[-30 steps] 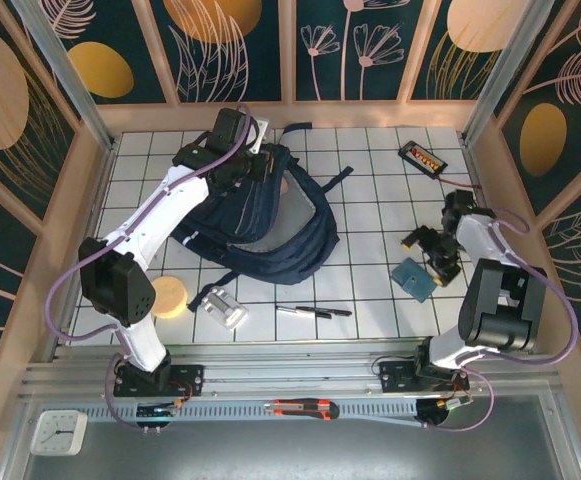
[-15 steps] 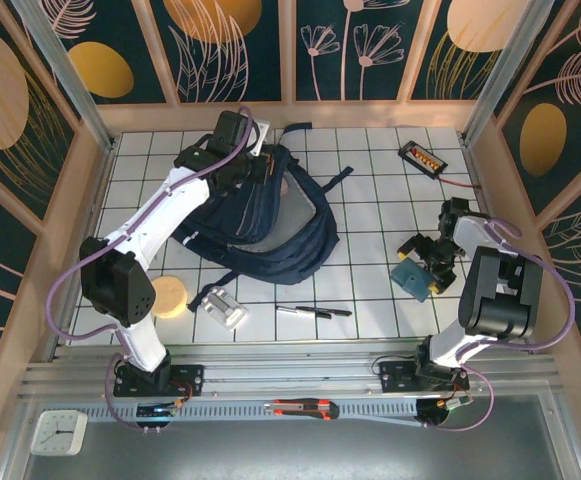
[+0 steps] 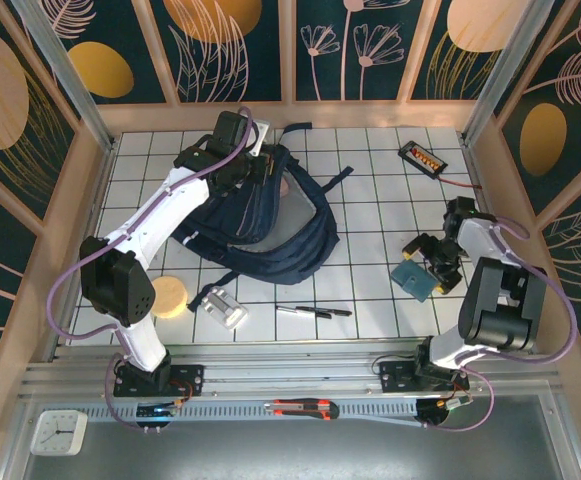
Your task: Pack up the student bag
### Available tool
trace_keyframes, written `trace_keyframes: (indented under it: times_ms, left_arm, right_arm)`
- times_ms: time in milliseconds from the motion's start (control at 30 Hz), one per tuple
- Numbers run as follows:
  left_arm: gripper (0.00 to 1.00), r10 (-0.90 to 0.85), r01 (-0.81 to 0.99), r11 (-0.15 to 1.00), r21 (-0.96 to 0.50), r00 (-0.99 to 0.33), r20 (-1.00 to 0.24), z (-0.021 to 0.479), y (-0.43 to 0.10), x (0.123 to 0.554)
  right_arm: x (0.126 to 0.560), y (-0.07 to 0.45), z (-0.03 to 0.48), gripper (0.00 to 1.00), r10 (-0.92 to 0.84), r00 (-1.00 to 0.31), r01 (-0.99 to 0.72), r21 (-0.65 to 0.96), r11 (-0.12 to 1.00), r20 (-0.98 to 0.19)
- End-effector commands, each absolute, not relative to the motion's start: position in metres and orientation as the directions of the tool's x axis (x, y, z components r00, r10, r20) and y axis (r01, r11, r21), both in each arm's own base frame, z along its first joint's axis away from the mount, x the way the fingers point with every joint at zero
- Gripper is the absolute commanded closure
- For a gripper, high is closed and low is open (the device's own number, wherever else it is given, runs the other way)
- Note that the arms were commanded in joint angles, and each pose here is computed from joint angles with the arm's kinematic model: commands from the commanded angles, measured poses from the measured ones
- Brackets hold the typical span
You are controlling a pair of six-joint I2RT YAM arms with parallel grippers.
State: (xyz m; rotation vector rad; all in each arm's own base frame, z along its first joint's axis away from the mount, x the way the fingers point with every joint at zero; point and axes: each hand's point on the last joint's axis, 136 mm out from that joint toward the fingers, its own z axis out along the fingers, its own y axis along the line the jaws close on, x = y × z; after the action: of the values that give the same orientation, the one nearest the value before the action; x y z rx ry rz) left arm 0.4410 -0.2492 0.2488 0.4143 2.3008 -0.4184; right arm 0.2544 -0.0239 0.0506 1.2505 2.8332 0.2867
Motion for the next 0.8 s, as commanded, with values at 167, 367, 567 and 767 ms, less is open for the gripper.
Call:
trace_keyframes:
  times_ms: [167, 367, 567, 767]
  left_arm:
    - [1.0, 0.167, 0.417, 0.897, -0.146, -0.626, -0.762, 0.261, -0.241, 0.451]
    - [1.0, 0.173, 0.418, 0.898, -0.139, -0.623, -0.763, 0.264, -0.239, 0.447]
    - [1.0, 0.178, 0.421, 0.897, -0.137, -0.626, -0.76, 0.263, -0.237, 0.444]
    - [1.0, 0.171, 0.421, 0.895, -0.145, -0.627, -0.76, 0.266, -0.236, 0.44]
  right_arm:
    - [0.23, -0.017, 0.037, 0.01, 0.773, -0.627, 0.772, 0.215, 0.598, 0.099]
    - [0.241, -0.009, 0.025, 0.01, 0.783, -0.617, 0.762, 0.305, 0.571, 0.077]
    - [0.277, 0.02, 0.044, 0.01, 0.742, -0.67, 0.682, 0.419, 0.6, 0.028]
    - [0.304, 0.064, 0.05, 0.1, 0.663, -0.749, 0.599, 0.438, 0.67, 0.01]
